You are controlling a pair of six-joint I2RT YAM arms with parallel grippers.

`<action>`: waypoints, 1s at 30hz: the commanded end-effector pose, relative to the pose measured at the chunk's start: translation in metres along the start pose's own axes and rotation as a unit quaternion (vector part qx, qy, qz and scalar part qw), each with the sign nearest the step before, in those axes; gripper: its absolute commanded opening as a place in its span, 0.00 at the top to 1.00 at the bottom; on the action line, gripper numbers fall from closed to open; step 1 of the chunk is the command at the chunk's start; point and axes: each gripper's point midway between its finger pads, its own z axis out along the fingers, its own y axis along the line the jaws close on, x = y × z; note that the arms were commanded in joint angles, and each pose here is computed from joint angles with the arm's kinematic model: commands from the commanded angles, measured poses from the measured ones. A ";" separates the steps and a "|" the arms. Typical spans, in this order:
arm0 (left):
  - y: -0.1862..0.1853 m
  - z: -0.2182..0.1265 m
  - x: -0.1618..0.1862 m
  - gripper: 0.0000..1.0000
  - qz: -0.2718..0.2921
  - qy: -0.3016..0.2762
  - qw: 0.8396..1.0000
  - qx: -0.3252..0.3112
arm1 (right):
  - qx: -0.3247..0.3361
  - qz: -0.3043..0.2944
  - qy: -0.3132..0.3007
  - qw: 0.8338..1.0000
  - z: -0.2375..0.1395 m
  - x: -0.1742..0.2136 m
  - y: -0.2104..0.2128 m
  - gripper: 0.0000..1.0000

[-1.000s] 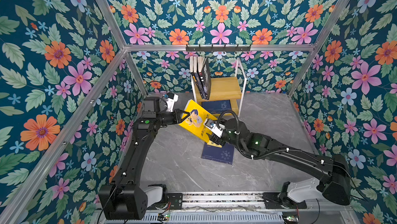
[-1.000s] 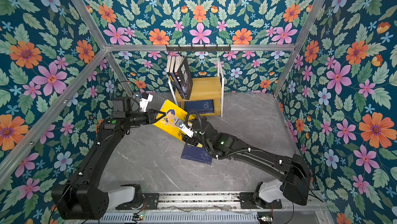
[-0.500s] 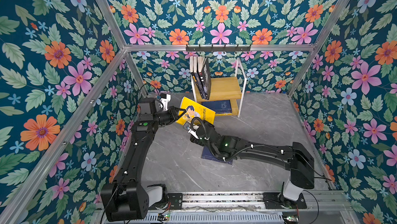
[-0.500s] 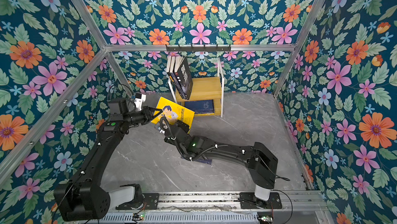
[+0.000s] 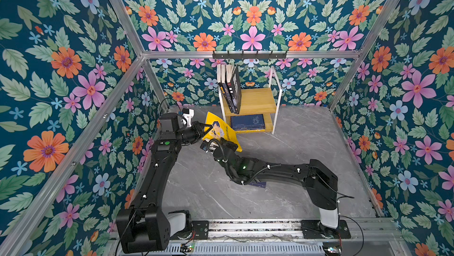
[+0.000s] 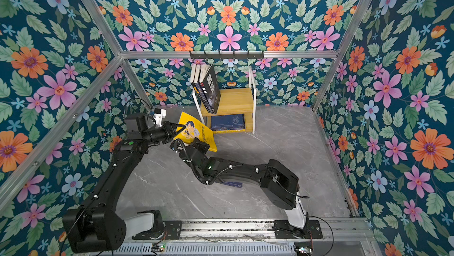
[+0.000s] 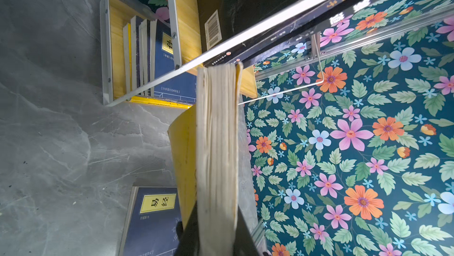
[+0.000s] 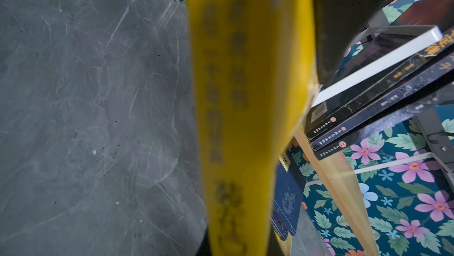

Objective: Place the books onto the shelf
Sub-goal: 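Carry the yellow book upright to the shelf beside the standing books with the right gripper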

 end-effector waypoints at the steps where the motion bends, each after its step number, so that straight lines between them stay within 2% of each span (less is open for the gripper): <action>1: -0.012 -0.004 -0.015 0.62 0.061 -0.025 0.998 0.021 | 0.025 0.049 -0.017 0.998 -0.008 -0.005 -0.024 1.00; 6: -0.004 -0.011 -0.028 0.37 0.092 -0.046 0.995 0.006 | 0.005 0.103 -0.031 0.994 -0.033 0.007 -0.040 1.00; 9: 0.008 -0.016 -0.036 0.24 0.111 -0.063 0.991 -0.027 | -0.003 0.157 -0.053 0.986 -0.049 0.010 -0.061 1.00; 12: 0.023 -0.018 -0.037 0.21 0.136 -0.069 0.986 -0.063 | -0.025 0.212 -0.075 0.974 -0.066 0.011 -0.085 1.00; 16: 0.045 -0.020 -0.037 0.18 0.157 -0.077 0.978 -0.112 | -0.029 0.299 -0.109 0.948 -0.078 0.015 -0.129 1.00; 17: 0.047 -0.020 -0.035 0.15 0.169 -0.070 0.976 -0.116 | -0.025 0.314 -0.116 0.942 -0.080 0.016 -0.140 1.00; 21: 0.070 -0.023 -0.031 0.13 0.205 -0.062 0.963 -0.164 | 0.001 0.345 -0.153 0.926 -0.086 0.010 -0.178 1.00; 26: 0.083 -0.025 -0.031 0.10 0.221 -0.060 0.954 -0.194 | 0.050 0.415 -0.168 0.893 -0.067 0.014 -0.228 1.00; 30: 0.084 -0.028 -0.035 0.08 0.218 -0.067 0.952 -0.205 | 0.100 0.441 -0.179 0.874 -0.048 0.018 -0.263 1.00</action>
